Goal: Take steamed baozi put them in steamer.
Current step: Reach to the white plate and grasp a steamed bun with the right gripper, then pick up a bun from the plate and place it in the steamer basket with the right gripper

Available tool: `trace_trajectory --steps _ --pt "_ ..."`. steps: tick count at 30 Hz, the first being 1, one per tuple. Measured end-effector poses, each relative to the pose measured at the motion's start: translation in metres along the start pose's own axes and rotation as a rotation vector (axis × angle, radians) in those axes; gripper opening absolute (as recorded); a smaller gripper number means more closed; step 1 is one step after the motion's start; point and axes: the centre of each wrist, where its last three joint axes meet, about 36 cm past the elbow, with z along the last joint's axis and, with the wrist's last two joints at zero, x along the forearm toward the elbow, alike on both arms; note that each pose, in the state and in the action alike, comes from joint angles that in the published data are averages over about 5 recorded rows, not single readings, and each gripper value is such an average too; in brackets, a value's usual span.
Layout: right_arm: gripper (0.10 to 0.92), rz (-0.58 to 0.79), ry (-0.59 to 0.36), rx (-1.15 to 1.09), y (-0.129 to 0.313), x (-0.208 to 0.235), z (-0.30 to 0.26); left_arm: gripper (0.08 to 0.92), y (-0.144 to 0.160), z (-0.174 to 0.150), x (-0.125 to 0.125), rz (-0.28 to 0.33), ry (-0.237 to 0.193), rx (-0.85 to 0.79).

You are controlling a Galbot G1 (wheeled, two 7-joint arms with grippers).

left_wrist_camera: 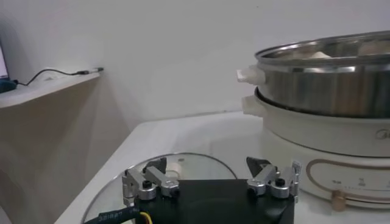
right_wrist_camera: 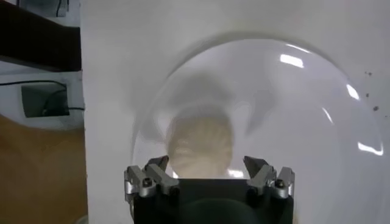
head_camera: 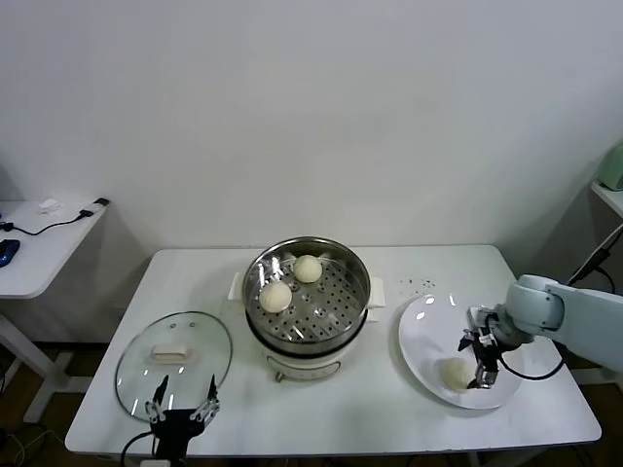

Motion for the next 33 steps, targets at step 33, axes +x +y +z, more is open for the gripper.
trace_trajectory --steps 33 --pt "0.662 0.104 -0.111 0.33 -0.083 0.137 -0.036 0.823 -0.009 -0.007 0.007 0.023 -0.023 -0.011"
